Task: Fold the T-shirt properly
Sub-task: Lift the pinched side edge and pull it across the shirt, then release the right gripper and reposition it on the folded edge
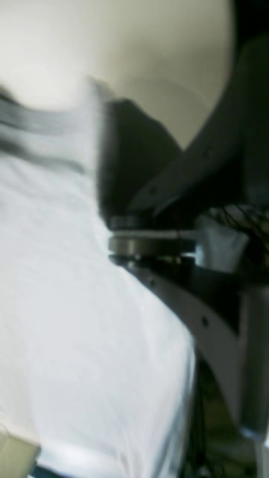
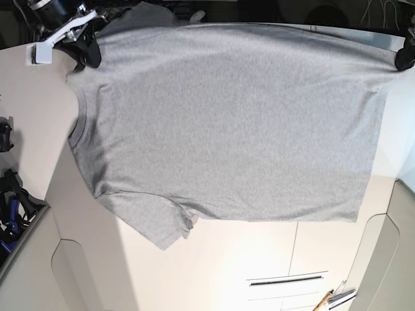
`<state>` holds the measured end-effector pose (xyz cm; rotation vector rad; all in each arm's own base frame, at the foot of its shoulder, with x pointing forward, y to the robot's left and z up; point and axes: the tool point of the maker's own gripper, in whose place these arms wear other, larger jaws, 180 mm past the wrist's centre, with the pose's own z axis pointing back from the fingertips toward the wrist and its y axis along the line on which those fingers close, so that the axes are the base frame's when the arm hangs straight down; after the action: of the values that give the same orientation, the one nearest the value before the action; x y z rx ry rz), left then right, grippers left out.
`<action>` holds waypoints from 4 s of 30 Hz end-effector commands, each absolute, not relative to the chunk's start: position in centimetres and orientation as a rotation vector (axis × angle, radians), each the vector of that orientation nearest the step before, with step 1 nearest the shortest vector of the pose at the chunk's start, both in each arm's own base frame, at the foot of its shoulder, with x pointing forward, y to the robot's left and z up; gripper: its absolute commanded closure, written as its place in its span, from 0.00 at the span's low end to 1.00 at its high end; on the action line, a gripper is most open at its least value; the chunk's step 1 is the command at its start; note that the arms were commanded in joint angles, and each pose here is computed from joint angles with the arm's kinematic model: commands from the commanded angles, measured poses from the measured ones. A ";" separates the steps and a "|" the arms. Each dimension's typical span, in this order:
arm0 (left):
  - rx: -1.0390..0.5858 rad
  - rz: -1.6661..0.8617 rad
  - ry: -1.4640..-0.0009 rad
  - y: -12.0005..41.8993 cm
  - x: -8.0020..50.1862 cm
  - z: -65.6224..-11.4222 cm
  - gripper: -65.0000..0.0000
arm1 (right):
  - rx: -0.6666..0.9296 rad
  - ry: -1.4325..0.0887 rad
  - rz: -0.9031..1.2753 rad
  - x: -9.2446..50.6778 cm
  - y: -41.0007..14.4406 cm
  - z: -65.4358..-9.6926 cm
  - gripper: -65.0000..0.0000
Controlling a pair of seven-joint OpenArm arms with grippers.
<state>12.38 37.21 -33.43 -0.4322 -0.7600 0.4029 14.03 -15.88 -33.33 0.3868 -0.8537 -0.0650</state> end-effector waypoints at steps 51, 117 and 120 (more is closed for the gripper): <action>-0.119 0.168 -0.916 38.2 23.5 -33.7 0.78 | 0.200 -0.950 -0.029 25.6 -19.1 -36.9 0.67; 0.008 0.255 -1.074 45.0 22.1 -27.1 0.53 | 0.719 -0.828 0.168 21.6 -4.0 -34.5 1.00; 0.007 0.255 -1.075 45.0 22.1 -27.1 0.53 | 0.667 -0.913 0.226 25.0 -4.2 -33.1 1.00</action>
<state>21.32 44.61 -28.94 -0.0029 -1.0255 0.2842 24.24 -4.41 -34.55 0.6442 -0.8553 0.2281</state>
